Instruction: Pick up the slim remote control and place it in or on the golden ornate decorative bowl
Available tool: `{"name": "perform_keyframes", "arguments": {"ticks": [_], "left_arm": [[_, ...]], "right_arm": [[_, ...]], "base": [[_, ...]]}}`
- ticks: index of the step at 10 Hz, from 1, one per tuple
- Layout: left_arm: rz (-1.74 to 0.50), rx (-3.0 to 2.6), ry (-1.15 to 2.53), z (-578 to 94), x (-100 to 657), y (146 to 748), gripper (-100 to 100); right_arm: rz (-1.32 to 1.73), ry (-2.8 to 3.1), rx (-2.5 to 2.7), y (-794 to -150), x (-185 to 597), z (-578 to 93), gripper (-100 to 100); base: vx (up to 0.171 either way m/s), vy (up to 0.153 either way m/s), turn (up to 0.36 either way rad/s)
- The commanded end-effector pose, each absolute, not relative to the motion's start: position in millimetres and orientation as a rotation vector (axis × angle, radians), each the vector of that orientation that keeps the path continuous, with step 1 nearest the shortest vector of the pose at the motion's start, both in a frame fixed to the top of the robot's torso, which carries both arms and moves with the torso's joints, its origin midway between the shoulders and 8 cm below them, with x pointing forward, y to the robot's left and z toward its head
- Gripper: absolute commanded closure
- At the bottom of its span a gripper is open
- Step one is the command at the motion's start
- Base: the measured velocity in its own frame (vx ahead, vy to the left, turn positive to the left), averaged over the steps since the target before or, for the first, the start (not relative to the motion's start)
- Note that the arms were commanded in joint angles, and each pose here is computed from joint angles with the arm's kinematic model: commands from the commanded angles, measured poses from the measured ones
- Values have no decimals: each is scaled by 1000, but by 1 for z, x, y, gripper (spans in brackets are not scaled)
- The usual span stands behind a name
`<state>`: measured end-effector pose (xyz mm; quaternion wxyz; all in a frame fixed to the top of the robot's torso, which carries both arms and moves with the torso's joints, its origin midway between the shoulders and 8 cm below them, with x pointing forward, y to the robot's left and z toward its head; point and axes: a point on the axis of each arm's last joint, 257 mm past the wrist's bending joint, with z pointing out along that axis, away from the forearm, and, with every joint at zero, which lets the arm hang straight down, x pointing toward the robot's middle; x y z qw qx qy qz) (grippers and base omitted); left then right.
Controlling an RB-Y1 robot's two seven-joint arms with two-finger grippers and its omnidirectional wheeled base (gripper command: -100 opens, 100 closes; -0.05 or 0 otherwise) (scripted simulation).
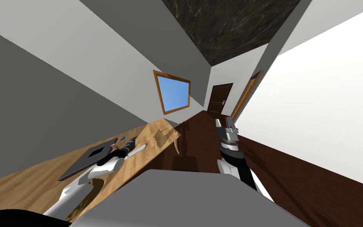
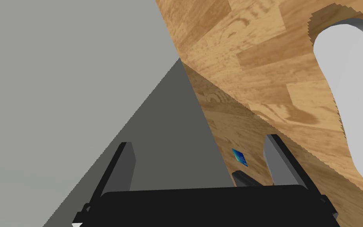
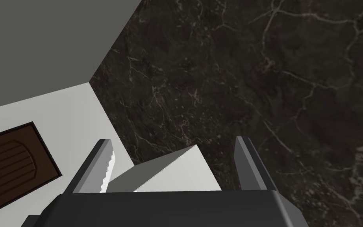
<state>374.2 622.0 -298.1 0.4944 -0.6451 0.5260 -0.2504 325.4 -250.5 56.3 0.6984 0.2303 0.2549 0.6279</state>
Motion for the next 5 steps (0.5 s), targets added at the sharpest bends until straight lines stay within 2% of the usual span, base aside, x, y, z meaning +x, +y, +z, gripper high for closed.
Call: {"name": "perform_keyframes", "arguments": {"ticks": [1, 4, 5], "left_arm": [[-570, -1646, 1261, -308, 364, 643, -100], [-486, -1791, 1250, -338, 334, 668, -100], [-485, -1792, 1250, -338, 334, 669, -100]], "right_arm": [[1400, 568, 513, -251, 325, 56, 0], [1400, 568, 513, -251, 325, 56, 0], [1399, 568, 513, -251, 325, 56, 0]], "base": [[-2, 8, -207], [0, 16, -139], [0, 9, 11]]}}
